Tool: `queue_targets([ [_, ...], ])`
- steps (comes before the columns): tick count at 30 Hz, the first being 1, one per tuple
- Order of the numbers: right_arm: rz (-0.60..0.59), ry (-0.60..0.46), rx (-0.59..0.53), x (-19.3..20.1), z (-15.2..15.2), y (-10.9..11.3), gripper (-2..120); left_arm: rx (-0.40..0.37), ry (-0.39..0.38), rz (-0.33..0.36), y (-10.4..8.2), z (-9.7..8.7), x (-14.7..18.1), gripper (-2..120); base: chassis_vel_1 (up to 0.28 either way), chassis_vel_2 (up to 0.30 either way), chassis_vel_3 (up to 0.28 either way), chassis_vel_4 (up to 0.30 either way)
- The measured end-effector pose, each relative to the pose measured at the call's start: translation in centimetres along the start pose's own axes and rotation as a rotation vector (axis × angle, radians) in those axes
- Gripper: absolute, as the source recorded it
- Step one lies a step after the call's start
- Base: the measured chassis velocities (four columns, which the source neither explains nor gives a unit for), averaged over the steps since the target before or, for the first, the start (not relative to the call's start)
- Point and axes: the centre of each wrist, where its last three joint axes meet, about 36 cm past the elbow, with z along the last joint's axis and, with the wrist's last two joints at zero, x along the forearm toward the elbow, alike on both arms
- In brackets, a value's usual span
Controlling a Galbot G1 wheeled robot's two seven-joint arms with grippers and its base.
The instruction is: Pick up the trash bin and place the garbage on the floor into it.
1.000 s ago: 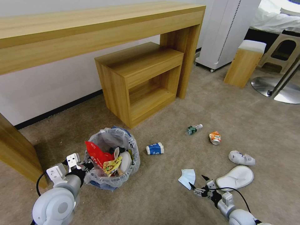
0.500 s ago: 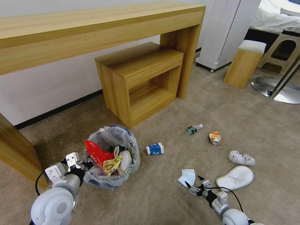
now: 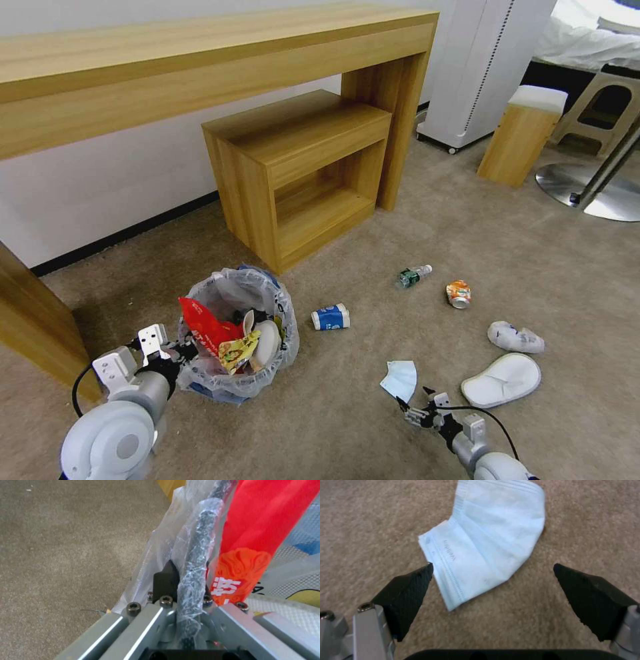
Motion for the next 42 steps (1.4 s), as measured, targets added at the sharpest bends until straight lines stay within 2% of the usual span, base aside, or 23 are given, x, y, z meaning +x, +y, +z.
queue_targets([
  [30,-0.004,-0.015,0.004,-2.6,-0.4,0.5,91,0.000,-0.012,0.015,-0.4,-0.4,0.8,0,0.000,0.000,0.000,0.000],
  [42,-0.011,-0.032,0.005,-3.6,-1.0,0.9,87,0.003,-0.012,0.017,-0.5,-0.3,0.8,0,0.000,0.000,0.000,0.000],
])
